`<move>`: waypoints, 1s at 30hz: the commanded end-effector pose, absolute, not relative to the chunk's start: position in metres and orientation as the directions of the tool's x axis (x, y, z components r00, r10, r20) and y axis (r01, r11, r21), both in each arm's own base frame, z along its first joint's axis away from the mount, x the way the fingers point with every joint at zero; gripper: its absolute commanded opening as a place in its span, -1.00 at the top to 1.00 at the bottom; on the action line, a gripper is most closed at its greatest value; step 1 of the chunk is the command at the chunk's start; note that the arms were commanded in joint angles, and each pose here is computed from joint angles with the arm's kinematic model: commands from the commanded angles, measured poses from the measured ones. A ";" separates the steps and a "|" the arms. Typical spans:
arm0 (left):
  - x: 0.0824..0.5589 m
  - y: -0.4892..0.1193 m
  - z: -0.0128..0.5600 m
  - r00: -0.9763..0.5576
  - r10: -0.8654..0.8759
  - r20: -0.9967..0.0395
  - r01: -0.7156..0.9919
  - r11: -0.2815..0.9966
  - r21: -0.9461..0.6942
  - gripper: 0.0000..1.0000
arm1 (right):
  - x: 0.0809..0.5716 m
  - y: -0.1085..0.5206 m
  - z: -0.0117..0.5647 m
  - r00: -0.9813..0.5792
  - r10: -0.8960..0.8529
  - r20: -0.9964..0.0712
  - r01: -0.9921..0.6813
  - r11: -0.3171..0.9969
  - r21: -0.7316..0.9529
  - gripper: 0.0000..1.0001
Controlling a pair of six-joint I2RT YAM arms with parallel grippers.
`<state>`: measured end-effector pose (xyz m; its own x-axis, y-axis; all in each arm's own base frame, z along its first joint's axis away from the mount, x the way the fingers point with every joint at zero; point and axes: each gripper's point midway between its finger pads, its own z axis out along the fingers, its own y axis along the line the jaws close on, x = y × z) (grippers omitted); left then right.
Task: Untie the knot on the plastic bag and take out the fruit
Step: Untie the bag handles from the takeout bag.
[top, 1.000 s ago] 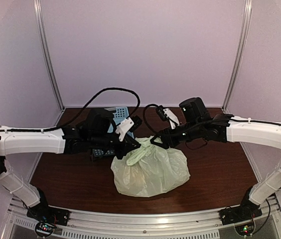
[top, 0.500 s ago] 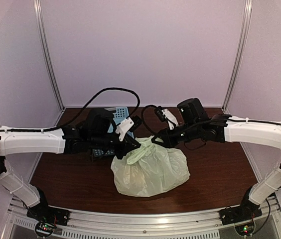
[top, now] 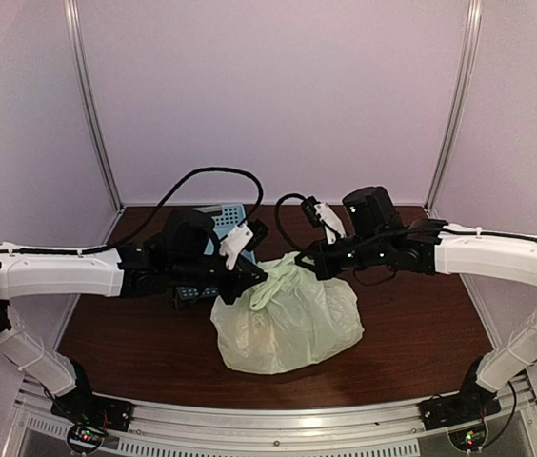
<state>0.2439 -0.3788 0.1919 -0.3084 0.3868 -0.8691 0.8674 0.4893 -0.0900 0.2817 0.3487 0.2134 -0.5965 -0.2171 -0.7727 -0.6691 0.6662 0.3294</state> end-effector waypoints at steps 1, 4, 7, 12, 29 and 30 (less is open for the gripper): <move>0.245 -0.372 0.201 -0.306 0.342 -0.888 0.850 0.519 -0.093 1.00 | 0.289 0.334 0.218 -0.591 -0.167 -0.790 -0.622 0.717 0.314 1.00; 0.245 -0.370 0.202 -0.309 0.336 -0.890 0.845 0.527 -0.094 1.00 | 0.290 0.330 0.216 -0.597 -0.158 -0.787 -0.609 0.728 0.316 1.00; 0.245 -0.369 0.202 -0.312 0.330 -0.891 0.842 0.531 -0.098 1.00 | 0.293 0.326 0.214 -0.603 -0.147 -0.784 -0.592 0.742 0.316 1.00; 0.247 -0.364 0.198 -0.323 0.328 -0.888 0.827 0.554 -0.097 1.00 | 0.296 0.319 0.211 -0.615 -0.128 -0.778 -0.563 0.762 0.320 1.00; 0.238 -0.360 0.196 -0.325 0.306 -0.895 0.842 0.525 -0.126 1.00 | 0.285 0.320 0.219 -0.612 -0.126 -0.781 -0.604 0.712 0.359 0.46; 0.236 -0.362 0.198 -0.320 0.302 -0.898 0.849 0.512 -0.130 1.00 | 0.285 0.321 0.222 -0.609 -0.133 -0.782 -0.612 0.706 0.357 0.31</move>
<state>0.2423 -0.3632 0.1946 -0.3246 0.3236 -0.8888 0.8357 0.5382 -0.1092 0.2844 0.3264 0.2119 -0.6241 -0.1364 -0.7694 -0.5998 0.7146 0.3599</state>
